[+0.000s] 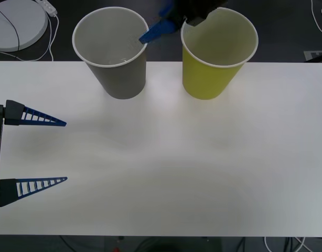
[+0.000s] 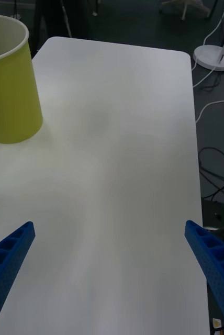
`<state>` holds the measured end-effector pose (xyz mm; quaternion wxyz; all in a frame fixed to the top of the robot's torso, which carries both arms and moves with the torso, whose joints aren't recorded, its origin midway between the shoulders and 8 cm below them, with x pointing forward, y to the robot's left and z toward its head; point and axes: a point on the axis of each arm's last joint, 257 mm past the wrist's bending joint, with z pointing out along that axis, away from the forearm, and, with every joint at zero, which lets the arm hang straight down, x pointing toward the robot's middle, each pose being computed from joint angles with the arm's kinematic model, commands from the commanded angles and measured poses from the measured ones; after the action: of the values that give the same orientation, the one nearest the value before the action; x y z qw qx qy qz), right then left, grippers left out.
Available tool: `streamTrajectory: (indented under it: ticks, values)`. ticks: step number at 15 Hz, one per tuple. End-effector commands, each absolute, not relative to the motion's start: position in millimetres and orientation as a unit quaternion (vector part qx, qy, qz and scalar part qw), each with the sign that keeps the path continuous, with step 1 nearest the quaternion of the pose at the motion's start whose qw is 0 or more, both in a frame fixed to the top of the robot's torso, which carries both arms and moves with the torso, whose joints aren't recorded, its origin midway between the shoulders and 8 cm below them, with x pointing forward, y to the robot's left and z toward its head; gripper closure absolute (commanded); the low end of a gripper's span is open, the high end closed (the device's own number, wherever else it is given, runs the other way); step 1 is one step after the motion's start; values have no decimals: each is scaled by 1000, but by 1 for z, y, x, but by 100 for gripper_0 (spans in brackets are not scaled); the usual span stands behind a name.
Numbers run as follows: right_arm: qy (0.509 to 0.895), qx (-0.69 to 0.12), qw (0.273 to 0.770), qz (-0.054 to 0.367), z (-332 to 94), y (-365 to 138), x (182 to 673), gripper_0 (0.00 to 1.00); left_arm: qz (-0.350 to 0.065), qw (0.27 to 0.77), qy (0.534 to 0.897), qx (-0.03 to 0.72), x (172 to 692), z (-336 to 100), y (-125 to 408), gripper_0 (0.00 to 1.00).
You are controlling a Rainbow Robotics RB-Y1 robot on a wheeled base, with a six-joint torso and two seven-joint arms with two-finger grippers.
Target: Put the can into the green bin and the plastic bottle into the gray bin
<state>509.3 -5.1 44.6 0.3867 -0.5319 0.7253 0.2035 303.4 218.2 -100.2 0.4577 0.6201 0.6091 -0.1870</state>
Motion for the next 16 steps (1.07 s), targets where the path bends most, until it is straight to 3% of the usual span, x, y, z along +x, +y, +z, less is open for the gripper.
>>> streamTrajectory:
  ticks: [1, 16]
  values:
    - [718, -539, 390, 206, 40, -15, 500, 0, -187, 458, 609, 620, 303, -100, 218, 0]
    - [650, -590, 428, 216, -9, -56, 439, 0, -187, 458, 609, 620, 303, -100, 218, 0]
